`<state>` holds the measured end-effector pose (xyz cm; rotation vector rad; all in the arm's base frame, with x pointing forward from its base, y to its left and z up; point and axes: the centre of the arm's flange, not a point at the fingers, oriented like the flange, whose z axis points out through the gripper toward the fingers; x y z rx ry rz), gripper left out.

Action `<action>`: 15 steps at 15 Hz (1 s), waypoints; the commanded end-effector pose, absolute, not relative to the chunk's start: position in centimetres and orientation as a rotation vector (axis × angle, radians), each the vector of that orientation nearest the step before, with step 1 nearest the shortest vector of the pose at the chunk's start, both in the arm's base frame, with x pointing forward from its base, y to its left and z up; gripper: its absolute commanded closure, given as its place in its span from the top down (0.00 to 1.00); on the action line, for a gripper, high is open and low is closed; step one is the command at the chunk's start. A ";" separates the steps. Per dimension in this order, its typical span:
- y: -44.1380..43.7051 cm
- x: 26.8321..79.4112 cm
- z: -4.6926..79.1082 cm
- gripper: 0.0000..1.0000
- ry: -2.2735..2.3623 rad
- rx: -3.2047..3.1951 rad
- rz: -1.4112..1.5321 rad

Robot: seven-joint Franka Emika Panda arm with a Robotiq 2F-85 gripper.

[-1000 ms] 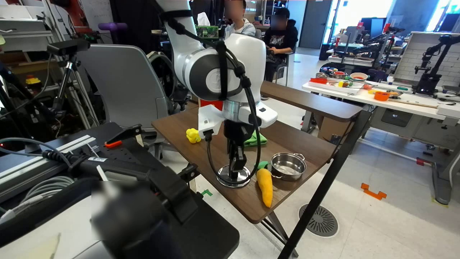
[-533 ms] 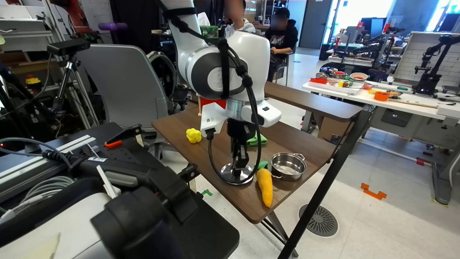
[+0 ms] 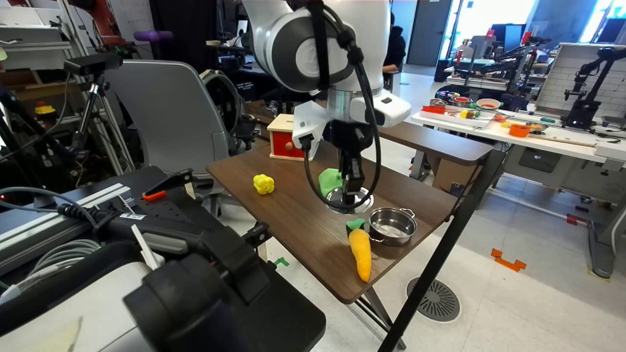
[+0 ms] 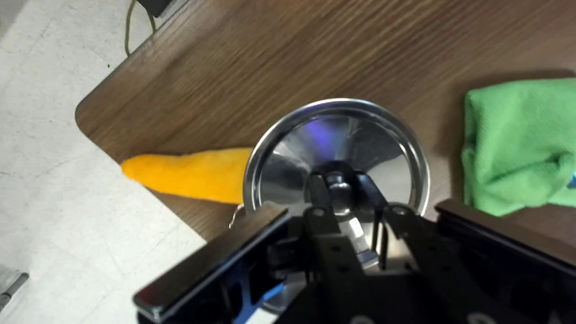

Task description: Close the pot

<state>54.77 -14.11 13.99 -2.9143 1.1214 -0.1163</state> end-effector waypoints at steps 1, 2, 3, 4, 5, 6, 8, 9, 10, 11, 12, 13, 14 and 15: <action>-17.6 55.5 16.4 0.05 1.232 -2.851 -0.184; -18.8 55.7 16.3 0.05 1.262 -2.835 -0.201; -20.0 55.8 16.1 0.05 1.299 -2.814 -0.210; -21.0 55.9 15.8 0.05 1.331 -2.797 -0.219; -21.8 56.0 15.6 0.05 1.364 -2.782 -0.223; -22.6 56.1 15.1 0.05 1.389 -2.771 -0.222; -23.6 56.3 14.3 0.05 1.417 -2.751 -0.209; -23.9 56.6 13.9 0.05 1.428 -2.747 -0.207; -24.1 56.8 13.5 0.05 1.433 -2.743 -0.204; -24.2 57.2 13.1 0.05 1.439 -2.742 -0.204; -24.3 57.7 12.7 0.05 1.447 -2.731 -0.197; -24.3 58.1 12.4 0.05 1.456 -2.722 -0.192; -24.2 58.7 12.0 0.05 1.463 -2.713 -0.189; -24.2 59.1 11.8 0.05 1.467 -2.706 -0.181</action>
